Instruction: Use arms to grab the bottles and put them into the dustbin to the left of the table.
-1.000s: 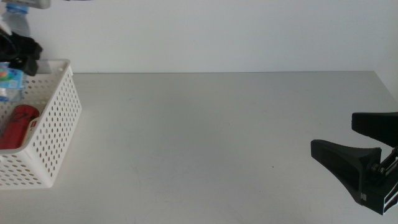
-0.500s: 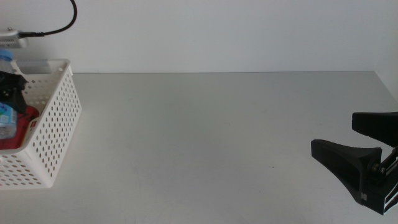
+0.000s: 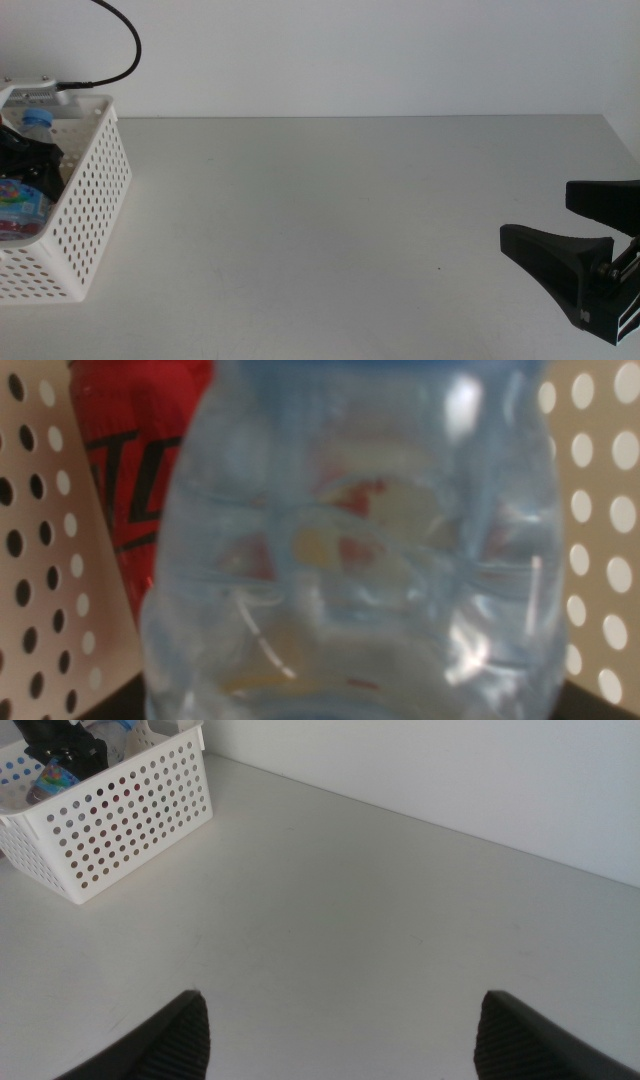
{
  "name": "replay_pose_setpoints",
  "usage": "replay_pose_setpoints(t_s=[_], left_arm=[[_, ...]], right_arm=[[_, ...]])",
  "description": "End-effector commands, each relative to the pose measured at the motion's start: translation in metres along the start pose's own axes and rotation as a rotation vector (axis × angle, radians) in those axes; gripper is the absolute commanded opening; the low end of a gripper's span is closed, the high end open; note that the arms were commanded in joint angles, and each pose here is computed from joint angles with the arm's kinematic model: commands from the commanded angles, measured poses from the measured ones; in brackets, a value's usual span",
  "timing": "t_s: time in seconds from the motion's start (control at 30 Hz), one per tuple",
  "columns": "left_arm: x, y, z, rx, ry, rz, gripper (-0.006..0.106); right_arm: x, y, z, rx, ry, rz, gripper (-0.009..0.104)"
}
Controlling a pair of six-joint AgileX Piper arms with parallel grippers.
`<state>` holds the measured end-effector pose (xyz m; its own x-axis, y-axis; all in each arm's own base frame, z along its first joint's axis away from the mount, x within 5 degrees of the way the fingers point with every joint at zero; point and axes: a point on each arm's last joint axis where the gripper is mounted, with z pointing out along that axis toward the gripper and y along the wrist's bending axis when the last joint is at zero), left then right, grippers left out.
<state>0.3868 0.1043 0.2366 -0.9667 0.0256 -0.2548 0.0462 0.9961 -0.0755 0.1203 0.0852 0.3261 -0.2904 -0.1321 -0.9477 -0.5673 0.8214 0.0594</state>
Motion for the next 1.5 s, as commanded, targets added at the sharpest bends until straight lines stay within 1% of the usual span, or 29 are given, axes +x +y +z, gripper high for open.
replay_pose_setpoints(t_s=[0.0,0.03,0.07,0.2,0.27,0.37,0.43,0.6,0.7,0.8,0.93,1.07,1.2,1.27,1.37,1.47], left_arm=[[-0.006,-0.007,-0.027,0.02,-0.078,-0.01,0.081],[-0.005,-0.007,-0.028,0.019,-0.07,-0.022,0.09],[-0.003,-0.008,-0.029,0.022,-0.061,-0.035,0.094],[0.0,-0.013,-0.046,0.045,-0.029,-0.041,0.094],[0.006,-0.019,-0.056,0.079,0.003,-0.04,0.093],[0.011,-0.027,-0.076,0.115,-0.025,-0.095,0.093],[0.013,-0.037,-0.09,0.123,-0.054,-0.077,0.093],[0.023,-0.067,-0.133,0.091,-0.165,0.002,0.093],[0.033,-0.089,-0.161,0.09,-0.239,0.055,0.093],[0.044,-0.116,-0.189,0.098,-0.339,0.135,0.093],[0.055,-0.165,-0.215,0.142,-0.5,0.272,0.093],[0.082,-0.203,-0.235,0.189,-0.628,0.331,0.093],[0.127,-0.212,-0.246,0.182,-0.738,0.349,0.093],[0.149,-0.206,-0.248,0.18,-0.799,0.3,0.093],[0.17,-0.194,-0.248,0.185,-0.874,0.224,0.093],[0.182,-0.187,-0.249,0.173,-0.898,0.222,0.093]], right_arm=[[-0.015,0.001,-0.004,-0.003,-0.102,-0.02,0.068],[-0.015,0.001,-0.004,-0.003,-0.102,-0.02,0.068],[-0.015,0.001,-0.004,-0.003,-0.102,-0.02,0.068],[-0.015,0.001,-0.004,-0.003,-0.102,-0.02,0.068],[-0.015,0.001,-0.004,-0.003,-0.102,-0.02,0.068],[-0.015,0.001,-0.004,-0.003,-0.102,-0.02,0.068],[-0.015,0.001,-0.004,-0.003,-0.102,-0.02,0.068],[-0.015,0.001,-0.004,-0.003,-0.102,-0.02,0.068],[-0.015,0.001,-0.004,-0.003,-0.102,-0.02,0.068],[-0.015,0.001,-0.004,-0.003,-0.101,-0.02,0.068],[-0.015,0.001,-0.004,-0.003,-0.101,-0.02,0.068],[-0.015,0.001,-0.004,-0.003,-0.1,-0.02,0.068],[-0.015,0.001,-0.004,-0.003,-0.1,-0.02,0.068],[-0.015,0.001,-0.004,-0.003,-0.1,-0.02,0.068],[-0.015,0.001,-0.004,-0.003,-0.1,-0.02,0.068],[-0.015,0.001,-0.004,-0.003,-0.1,-0.02,0.068]])
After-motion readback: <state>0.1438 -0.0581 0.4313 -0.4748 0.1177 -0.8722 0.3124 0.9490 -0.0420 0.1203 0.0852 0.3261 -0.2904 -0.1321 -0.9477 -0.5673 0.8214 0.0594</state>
